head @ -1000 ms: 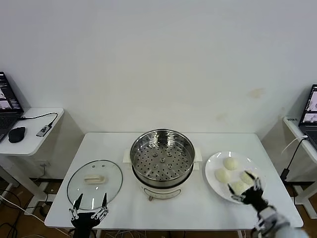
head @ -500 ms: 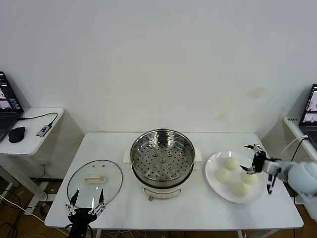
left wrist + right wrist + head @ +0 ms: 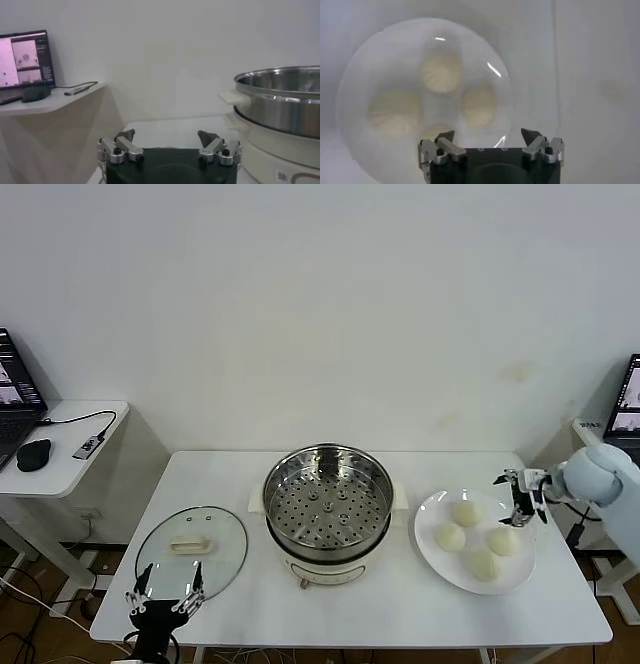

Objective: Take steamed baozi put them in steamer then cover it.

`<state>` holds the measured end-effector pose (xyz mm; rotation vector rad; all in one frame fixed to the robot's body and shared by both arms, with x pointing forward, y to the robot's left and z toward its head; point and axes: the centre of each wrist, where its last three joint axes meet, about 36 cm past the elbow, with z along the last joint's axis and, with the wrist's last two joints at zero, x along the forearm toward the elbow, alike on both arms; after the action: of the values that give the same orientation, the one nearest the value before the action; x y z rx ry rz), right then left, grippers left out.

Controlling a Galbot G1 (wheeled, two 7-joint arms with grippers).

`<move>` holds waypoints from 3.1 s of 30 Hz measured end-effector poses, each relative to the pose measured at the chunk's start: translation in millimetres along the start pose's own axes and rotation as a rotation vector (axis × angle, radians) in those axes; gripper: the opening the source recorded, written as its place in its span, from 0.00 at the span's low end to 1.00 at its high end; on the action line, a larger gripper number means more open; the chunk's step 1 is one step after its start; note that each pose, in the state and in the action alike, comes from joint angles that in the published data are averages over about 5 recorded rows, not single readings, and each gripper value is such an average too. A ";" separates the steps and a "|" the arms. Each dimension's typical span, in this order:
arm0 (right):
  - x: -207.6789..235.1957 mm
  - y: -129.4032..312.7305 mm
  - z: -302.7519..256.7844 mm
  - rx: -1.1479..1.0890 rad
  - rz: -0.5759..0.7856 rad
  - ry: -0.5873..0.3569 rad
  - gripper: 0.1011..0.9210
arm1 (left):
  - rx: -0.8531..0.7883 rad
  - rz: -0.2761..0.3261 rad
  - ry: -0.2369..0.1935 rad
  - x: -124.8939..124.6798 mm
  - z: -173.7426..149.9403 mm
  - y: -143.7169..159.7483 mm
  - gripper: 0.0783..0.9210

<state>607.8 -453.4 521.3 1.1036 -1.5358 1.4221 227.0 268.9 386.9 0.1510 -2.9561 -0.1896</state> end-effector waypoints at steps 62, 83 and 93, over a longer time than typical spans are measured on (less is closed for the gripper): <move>-93.7 -26.4 -35.1 0.093 -0.090 0.061 0.52 | -0.016 -0.001 -0.014 5.5 -4.0 1.7 0.88; -4.9 -54.8 -44.2 0.127 0.001 -0.012 0.48 | -0.021 0.023 -0.031 6.9 -9.5 -1.7 0.88; 66.3 -95.0 -108.1 0.231 0.082 -0.142 0.48 | -0.022 0.037 -0.039 5.6 -12.5 0.1 0.88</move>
<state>671.5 -353.1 626.1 1.3164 -1.5586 1.6397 223.8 266.9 400.1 0.0904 -2.9921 -0.2225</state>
